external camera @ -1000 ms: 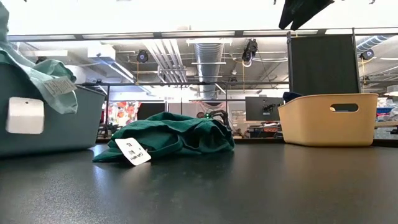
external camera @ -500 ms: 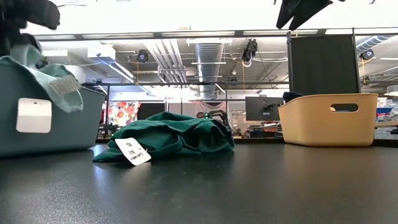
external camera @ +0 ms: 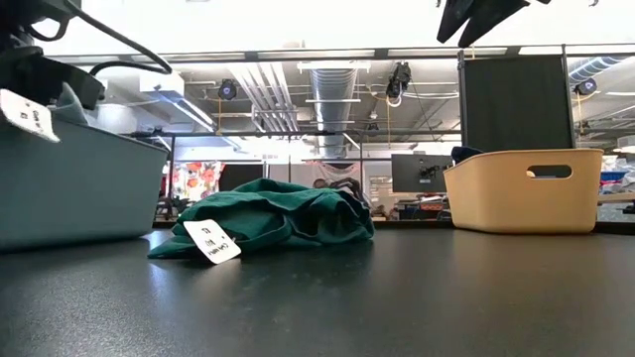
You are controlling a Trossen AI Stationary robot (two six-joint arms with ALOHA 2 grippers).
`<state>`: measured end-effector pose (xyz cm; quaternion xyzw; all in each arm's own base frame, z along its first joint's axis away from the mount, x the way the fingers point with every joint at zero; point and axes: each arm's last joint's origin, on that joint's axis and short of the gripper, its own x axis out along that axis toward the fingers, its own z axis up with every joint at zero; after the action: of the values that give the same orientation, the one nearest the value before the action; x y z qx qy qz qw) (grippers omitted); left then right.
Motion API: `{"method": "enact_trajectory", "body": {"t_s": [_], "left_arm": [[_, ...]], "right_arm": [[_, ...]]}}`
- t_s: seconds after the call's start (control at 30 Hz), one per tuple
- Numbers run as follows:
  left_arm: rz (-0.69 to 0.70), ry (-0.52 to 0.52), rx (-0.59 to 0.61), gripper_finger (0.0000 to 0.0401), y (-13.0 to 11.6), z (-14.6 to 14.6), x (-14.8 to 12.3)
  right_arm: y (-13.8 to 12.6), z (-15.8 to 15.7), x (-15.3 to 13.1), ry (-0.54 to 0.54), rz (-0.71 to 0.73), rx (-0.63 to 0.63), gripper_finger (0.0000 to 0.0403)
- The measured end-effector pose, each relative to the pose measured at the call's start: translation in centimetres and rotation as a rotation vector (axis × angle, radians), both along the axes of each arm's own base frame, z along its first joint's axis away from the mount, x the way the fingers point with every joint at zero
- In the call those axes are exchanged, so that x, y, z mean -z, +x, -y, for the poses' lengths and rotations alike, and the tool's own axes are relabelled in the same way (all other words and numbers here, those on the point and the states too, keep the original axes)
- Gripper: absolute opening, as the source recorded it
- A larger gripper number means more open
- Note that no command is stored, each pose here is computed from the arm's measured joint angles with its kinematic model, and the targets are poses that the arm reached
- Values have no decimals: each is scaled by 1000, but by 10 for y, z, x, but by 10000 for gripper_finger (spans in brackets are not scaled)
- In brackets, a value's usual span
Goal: Sort towels by color in basket
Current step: Put the top light blue towel into the blue bin
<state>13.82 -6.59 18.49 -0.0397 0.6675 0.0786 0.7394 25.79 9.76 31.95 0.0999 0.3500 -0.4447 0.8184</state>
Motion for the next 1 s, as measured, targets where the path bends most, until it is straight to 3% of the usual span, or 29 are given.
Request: {"method": "enact_trajectory", "body": {"t_s": [0.17, 0.53, 0.7, 1.0], "left_arm": [[36, -12, -18, 0, -1, -1, -1], [152, 45, -55, 0, 6, -18, -42], [63, 103, -101, 0, 2, -34, -21], [23, 35, -186, 0, 9, -32, 17]], "right_arm": [[2, -1, 2, 0, 1, -13, 206], [3, -1, 6, -4, 3, -17, 206], [3, -1, 6, -4, 4, -17, 206], [7, -3, 6, 0, 19, -50, 206]]}}
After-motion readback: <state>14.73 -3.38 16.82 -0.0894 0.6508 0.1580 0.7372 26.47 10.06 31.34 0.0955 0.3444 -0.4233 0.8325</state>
